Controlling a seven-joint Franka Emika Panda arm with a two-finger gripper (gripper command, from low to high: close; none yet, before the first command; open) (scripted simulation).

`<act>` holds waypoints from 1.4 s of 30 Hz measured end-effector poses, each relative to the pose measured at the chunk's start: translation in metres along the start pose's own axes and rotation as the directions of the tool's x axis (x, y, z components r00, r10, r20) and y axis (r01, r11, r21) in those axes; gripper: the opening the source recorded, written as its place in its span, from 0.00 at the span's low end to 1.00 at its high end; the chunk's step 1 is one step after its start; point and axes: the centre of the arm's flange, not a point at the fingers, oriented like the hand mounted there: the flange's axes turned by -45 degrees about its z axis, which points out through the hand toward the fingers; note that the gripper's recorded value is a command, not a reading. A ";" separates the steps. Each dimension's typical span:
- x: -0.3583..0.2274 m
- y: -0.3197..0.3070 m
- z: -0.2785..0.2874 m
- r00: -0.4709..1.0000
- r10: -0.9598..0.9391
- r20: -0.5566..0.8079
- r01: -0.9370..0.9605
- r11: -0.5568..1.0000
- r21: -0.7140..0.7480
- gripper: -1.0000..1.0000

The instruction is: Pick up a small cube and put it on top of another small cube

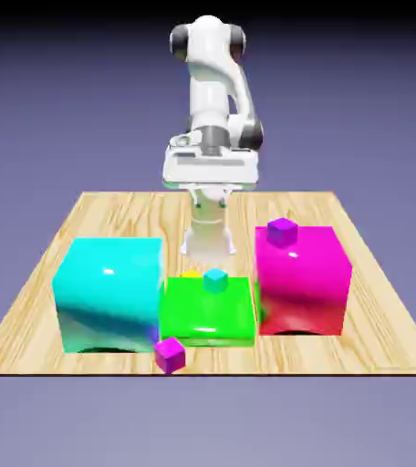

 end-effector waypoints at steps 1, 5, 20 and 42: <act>0.003 0.001 0.010 0.999 -0.018 0.038 0.018 1.000 0.004 0.50; 0.012 0.006 0.052 0.977 -0.095 0.189 0.091 0.995 0.029 0.50; -0.009 0.030 0.219 0.645 -0.378 0.665 0.316 0.923 0.218 0.50; -0.049 0.045 0.316 0.277 -0.495 0.824 0.362 0.848 0.388 0.00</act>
